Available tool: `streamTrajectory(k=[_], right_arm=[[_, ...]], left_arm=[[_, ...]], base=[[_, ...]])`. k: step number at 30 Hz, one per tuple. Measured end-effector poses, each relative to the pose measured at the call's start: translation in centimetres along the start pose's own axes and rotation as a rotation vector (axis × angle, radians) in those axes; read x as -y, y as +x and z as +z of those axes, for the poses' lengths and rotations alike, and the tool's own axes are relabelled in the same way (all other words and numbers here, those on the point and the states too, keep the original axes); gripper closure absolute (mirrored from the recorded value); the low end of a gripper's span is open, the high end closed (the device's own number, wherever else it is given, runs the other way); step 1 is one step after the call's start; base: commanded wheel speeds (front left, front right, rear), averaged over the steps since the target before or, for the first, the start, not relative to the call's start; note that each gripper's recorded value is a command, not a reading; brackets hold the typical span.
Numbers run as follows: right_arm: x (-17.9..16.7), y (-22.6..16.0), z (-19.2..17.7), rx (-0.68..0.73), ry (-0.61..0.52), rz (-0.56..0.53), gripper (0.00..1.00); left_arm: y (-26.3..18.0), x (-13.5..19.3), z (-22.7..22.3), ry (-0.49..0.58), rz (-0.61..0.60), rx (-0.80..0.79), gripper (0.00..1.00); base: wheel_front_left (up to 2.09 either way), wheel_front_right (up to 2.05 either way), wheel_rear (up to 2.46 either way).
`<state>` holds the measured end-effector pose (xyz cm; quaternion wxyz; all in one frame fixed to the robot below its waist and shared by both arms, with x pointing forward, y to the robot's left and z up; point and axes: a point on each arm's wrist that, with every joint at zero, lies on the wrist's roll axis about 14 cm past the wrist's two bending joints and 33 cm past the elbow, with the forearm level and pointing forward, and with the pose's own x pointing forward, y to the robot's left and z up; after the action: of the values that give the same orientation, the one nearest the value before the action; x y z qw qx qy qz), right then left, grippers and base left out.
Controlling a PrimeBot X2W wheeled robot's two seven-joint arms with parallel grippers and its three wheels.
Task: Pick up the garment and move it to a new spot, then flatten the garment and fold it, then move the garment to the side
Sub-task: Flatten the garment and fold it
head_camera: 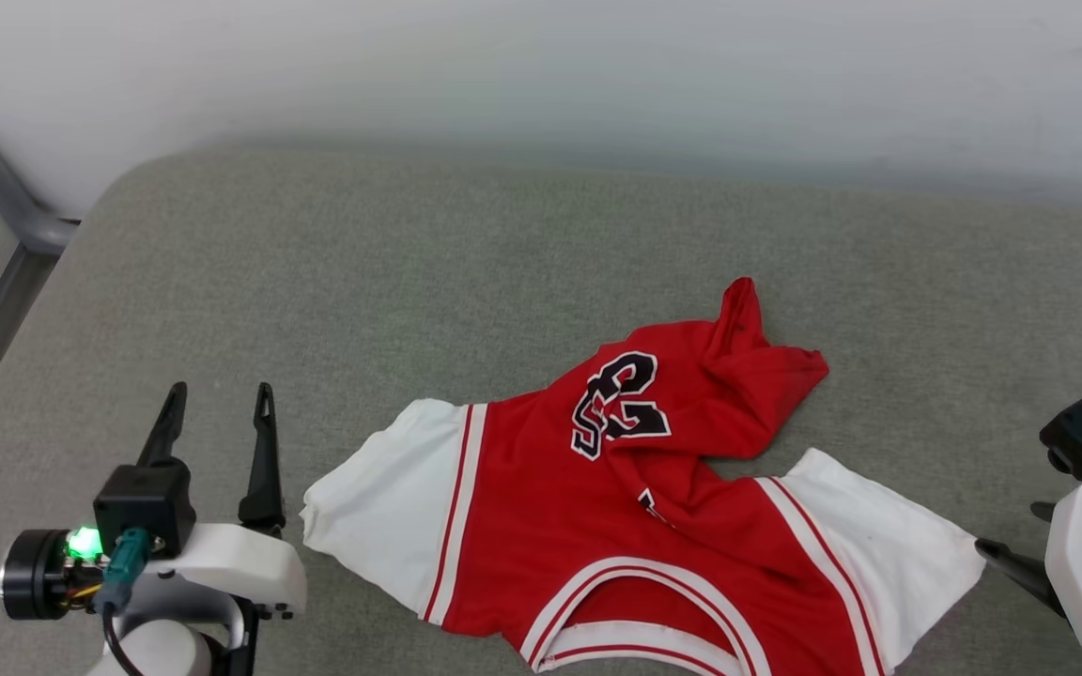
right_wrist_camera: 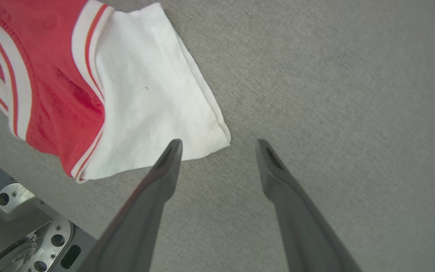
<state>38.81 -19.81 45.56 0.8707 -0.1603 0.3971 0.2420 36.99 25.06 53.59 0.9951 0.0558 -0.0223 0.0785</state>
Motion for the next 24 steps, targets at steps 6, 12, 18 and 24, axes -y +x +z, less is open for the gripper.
streamTrajectory(k=[6, 12, 18, 24], right_arm=[[-0.1, 3.1, -1.6, -0.12, 0.02, 0.038, 0.0], [-1.1, 6.4, -3.7, -0.187, 0.032, 0.07, 0.0], [-1.4, 7.7, -5.9, -0.235, 0.05, 0.077, 0.0], [-1.7, 7.6, -5.8, -0.166, 0.084, 0.075, 1.0]], left_arm=[[-0.4, 0.8, -1.3, -0.017, 0.014, -0.007, 0.0], [-0.3, 1.1, -3.2, -0.022, 0.019, -0.044, 0.0], [0.1, 0.9, -3.9, -0.014, 0.021, -0.05, 0.0], [0.7, 0.9, -3.4, -0.006, 0.01, -0.024, 0.0]], base=[[0.0, 0.0, 0.0], [0.0, 0.0, 0.0], [0.0, 0.0, 0.0], [0.0, 0.0, 0.0]])
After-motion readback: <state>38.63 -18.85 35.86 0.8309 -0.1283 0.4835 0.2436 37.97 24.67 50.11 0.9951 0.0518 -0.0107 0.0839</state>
